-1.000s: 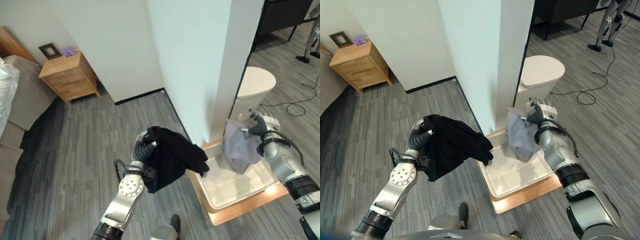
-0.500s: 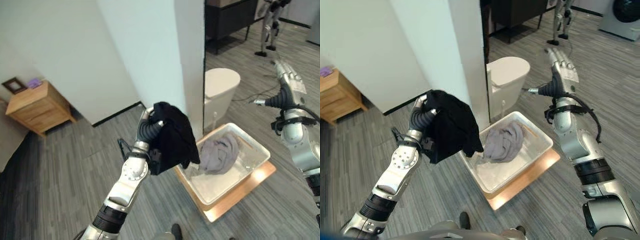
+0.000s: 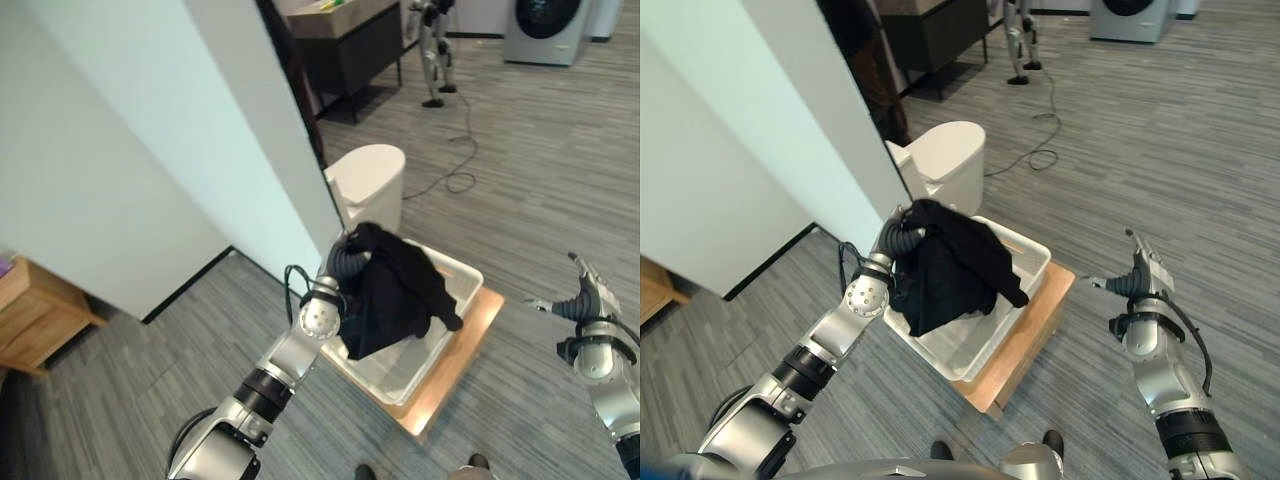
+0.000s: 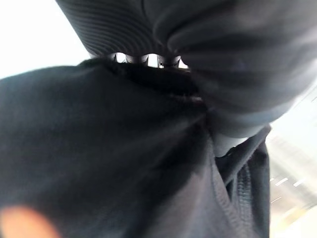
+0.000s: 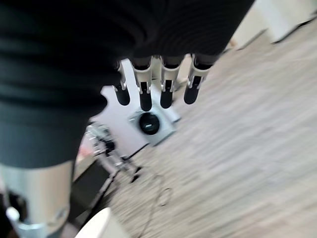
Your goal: Pick up bed clothes into laundry basket.
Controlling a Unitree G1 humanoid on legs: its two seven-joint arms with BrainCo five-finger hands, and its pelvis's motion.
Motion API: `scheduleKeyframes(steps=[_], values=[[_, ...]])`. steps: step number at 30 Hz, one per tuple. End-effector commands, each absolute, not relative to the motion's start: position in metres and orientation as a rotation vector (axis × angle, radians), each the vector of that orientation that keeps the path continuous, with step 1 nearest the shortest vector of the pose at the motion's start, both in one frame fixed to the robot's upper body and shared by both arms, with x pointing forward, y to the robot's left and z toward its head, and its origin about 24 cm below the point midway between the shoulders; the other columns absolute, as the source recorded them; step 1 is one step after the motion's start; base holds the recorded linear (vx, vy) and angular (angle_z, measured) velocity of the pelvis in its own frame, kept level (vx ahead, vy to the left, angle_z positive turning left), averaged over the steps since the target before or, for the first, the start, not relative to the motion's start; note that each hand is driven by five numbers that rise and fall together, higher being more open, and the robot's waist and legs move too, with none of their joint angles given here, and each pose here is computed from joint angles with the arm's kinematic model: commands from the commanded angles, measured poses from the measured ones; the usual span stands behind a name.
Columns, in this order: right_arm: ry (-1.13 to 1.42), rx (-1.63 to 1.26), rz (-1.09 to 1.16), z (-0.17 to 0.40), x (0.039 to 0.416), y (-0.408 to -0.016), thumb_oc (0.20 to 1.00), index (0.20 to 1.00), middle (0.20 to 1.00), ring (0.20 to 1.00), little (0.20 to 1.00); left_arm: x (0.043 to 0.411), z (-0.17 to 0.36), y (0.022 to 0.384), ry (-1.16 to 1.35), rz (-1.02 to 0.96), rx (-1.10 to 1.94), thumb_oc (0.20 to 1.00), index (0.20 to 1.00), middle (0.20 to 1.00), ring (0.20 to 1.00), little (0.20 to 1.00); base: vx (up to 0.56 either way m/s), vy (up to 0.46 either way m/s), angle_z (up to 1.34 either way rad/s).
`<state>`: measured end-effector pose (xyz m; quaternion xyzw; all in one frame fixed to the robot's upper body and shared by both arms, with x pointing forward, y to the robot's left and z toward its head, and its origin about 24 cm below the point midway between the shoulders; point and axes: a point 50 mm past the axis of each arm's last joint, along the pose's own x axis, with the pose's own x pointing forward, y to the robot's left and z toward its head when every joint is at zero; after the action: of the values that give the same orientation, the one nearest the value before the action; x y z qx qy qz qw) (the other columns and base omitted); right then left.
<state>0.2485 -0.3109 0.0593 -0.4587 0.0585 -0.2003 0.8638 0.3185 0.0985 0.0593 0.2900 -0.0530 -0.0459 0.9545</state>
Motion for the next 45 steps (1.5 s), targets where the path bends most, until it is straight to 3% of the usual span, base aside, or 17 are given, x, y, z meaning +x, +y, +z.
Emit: scheduleKeyframes(steps=[1,8,9,13,18,21,25,32,33,41,45], values=[[-0.061,-0.868,-0.447,0.087,0.266,-0.298,1.0,1.0,1.0,1.0,1.0,0.346,0.102,0.113,-0.269,0.057,0.767,0.2,0.2,0.2,0.2,0.2,-0.01,-0.008,-0.13],[0.008,-0.843,-0.416,0.068,0.247,-0.299,1.0,1.0,1.0,1.0,1.0,0.356,0.075,0.142,-0.112,0.135,0.952,0.2,0.2,0.2,0.2,0.2,-0.02,-0.007,-0.16],[0.022,-0.835,-0.399,0.063,0.244,-0.296,1.0,1.0,1.0,1.0,1.0,0.359,0.076,0.144,-0.104,0.141,0.946,1.0,1.0,1.0,1.0,1.0,-0.01,-0.009,-0.08],[0.031,-0.821,-0.381,0.059,0.243,-0.292,1.0,1.0,1.0,1.0,1.0,0.359,0.087,0.136,-0.159,0.124,0.87,1.0,1.0,1.0,1.0,1.0,-0.02,0.012,-0.13],[-0.111,-0.772,-0.404,0.084,0.26,-0.277,1.0,1.0,1.0,1.0,1.0,0.343,0.108,0.111,-0.249,0.059,0.366,1.0,1.0,1.0,1.0,1.0,0.0,0.053,-0.07],[-0.164,-0.768,-0.408,0.094,0.263,-0.272,1.0,1.0,1.0,1.0,1.0,0.338,0.114,0.107,-0.268,0.036,0.225,1.0,1.0,1.0,1.0,1.0,-0.02,0.042,-0.07],[-0.37,-0.812,-0.467,0.134,0.254,-0.266,1.0,1.0,1.0,1.0,1.0,0.29,0.126,0.091,-0.338,-0.169,-0.319,1.0,1.0,1.0,1.0,1.0,-0.07,0.053,0.12],[-0.468,-0.812,-0.603,0.149,0.236,-0.267,1.0,1.0,1.0,1.0,1.0,0.267,0.138,0.117,-0.441,-0.147,-0.301,1.0,1.0,1.0,1.0,1.0,-0.14,0.056,0.8],[-0.528,-0.778,-0.654,0.155,0.231,-0.266,1.0,1.0,1.0,1.0,1.0,0.261,0.138,0.126,-0.473,-0.117,-0.182,1.0,1.0,1.0,1.0,1.0,-0.16,-0.019,1.45],[-0.672,-0.69,-0.612,0.176,0.237,-0.239,1.0,1.0,1.0,1.0,1.0,0.239,0.102,0.164,-0.331,0.025,-0.158,1.0,1.0,1.0,1.0,1.0,-0.21,-0.104,0.61],[-0.715,-0.657,-0.634,0.183,0.235,-0.237,1.0,1.0,1.0,1.0,1.0,0.239,0.102,0.165,-0.323,0.038,-0.231,1.0,1.0,1.0,1.0,1.0,-0.44,-0.023,0.58]])
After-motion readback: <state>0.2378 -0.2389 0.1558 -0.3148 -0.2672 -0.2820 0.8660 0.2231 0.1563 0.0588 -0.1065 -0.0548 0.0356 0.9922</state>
